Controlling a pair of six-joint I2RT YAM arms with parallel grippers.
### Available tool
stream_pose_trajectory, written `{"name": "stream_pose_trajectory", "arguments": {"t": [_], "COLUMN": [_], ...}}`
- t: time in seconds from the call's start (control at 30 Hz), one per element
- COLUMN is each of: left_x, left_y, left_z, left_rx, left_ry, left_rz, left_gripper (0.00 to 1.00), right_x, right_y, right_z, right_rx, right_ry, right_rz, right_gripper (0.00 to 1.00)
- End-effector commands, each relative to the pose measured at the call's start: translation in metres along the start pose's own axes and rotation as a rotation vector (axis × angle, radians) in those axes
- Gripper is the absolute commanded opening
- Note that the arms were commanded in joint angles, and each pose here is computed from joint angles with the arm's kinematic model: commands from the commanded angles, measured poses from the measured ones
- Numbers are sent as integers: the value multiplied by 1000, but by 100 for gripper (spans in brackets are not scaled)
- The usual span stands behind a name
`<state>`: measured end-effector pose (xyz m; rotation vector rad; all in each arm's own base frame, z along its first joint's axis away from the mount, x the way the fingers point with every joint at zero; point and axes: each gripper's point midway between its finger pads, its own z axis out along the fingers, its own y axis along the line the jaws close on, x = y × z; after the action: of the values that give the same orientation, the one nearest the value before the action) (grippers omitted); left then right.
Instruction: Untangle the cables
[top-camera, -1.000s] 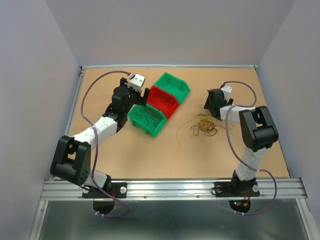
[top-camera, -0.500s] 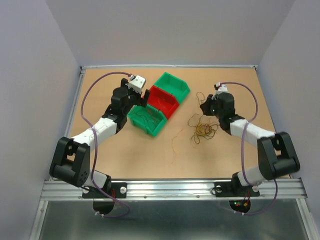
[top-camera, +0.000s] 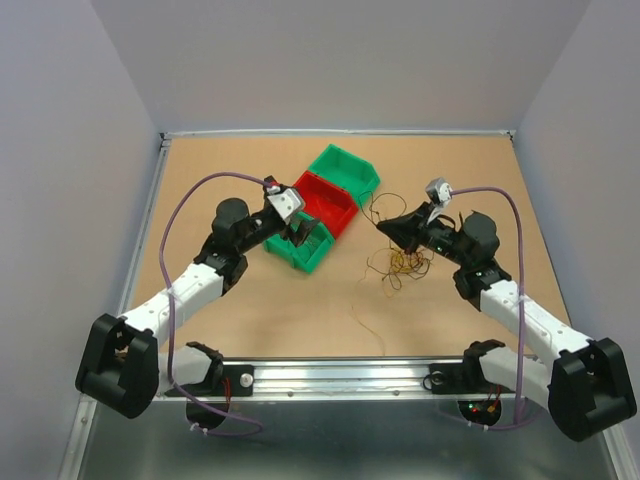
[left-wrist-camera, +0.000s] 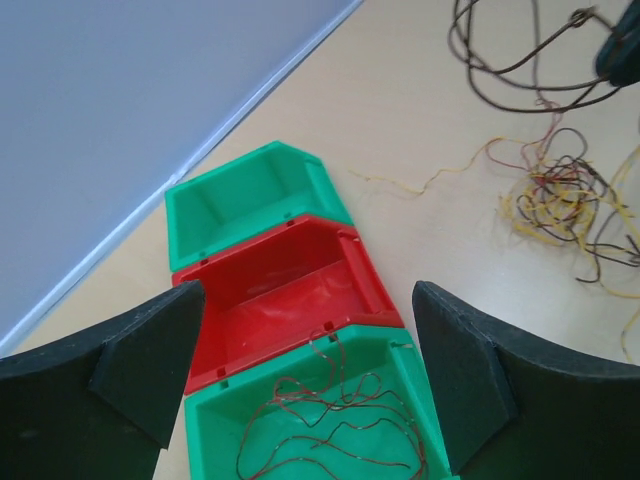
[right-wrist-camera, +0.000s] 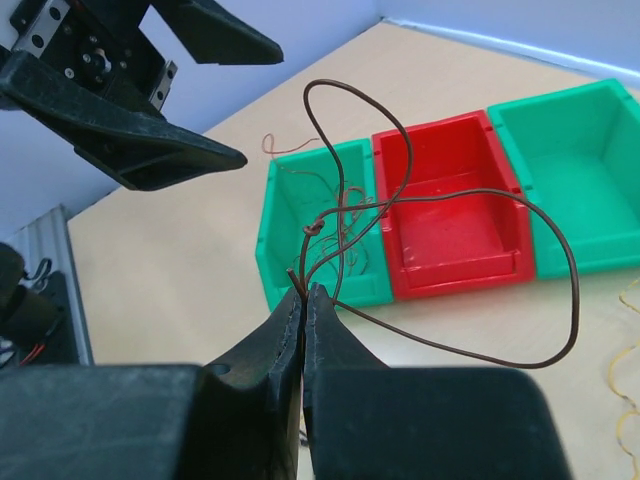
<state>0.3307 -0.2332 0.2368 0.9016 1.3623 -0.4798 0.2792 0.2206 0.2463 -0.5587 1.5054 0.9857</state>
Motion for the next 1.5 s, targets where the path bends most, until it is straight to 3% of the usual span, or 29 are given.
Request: {"name": "stream_pose_trajectory", "arguments": {"t": [0.0,0.23,0.37,0.77,0.9,0.93,1.07,1.1,1.13,1.27,1.33,1.47], "left_x": [-33,-44,-42,-17,-9,-8,-11,-11,-12,-26,-42,-65], "left_y": [-30,-46,-67,-102,-128,-133,-151,-152,-151,-118,-110,-99], "left_z": [-11,-21,-19,2,8,9,6,7,8,14,5,-9], "left_rx": [145,204,321,473,563,578,621,619,610,438,399,326], "left_ry": [-134,-177,-173,-80,-43,-38,-55,-52,-48,-35,-79,-132], "left_rz": [87,98,59,0,10,12,52,53,51,33,34,27], "left_gripper": [98,99,99,98,93,90,45,19,0,0,0,0], "right_x": [-2,11,25,37,41,40,43,44,44,47,55,72], "right_y": [27,49,56,85,95,97,98,97,95,84,74,56], "right_z": [-1,4,15,27,28,29,34,36,37,42,46,60], "right_rx": [-149,-272,-303,-390,-424,-434,-437,-431,-424,-370,-341,-300], "right_ry": [-11,44,103,144,157,157,167,169,170,166,176,215], "right_rz": [-43,-58,-65,-125,-131,-135,-136,-133,-133,-158,-200,-213], "right_gripper": [0,1,1,0,0,1,3,19,26,58,67,70]}}
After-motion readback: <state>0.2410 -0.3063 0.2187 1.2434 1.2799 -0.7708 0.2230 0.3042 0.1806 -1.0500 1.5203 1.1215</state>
